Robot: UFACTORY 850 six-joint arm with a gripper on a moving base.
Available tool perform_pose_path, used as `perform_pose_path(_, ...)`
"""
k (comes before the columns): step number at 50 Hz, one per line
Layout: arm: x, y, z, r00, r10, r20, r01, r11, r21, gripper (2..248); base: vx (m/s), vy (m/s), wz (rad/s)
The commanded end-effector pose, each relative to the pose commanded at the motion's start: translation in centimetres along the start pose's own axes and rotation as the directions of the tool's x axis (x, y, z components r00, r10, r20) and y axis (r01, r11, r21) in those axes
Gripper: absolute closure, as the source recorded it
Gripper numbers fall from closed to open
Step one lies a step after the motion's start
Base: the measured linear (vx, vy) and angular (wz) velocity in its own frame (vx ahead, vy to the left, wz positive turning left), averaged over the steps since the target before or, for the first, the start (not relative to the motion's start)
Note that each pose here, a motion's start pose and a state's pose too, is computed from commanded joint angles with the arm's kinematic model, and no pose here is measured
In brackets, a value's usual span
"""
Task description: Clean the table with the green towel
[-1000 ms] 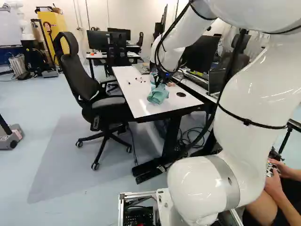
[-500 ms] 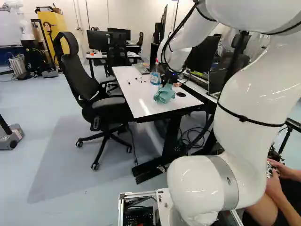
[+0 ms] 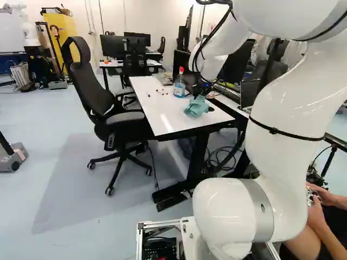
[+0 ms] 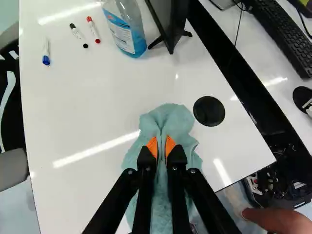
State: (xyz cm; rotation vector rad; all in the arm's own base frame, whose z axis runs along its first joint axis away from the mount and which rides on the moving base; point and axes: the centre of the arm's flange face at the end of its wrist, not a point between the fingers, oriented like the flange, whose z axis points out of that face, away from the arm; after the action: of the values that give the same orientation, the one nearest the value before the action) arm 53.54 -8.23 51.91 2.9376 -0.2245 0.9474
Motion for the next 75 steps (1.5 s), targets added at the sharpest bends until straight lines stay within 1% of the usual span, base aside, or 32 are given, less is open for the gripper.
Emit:
perform_pose_path(25,1.5,4.2,1.2,0.998,0.060,-0.008,-0.061,0.997,-0.044,211,0.000,0.000,0.000)
perform_pose_path(56,2.3,9.4,1.8,0.991,0.131,-0.019,-0.133,0.987,-0.095,211,0.000,0.000,0.000)
perform_pose_path(62,2.4,10.0,1.9,0.990,0.139,-0.021,-0.140,0.985,-0.101,211,0.000,0.000,0.000)
perform_pose_path(75,2.4,10.0,1.9,0.990,0.139,-0.021,-0.141,0.985,-0.101,211,0.000,0.000,0.000)
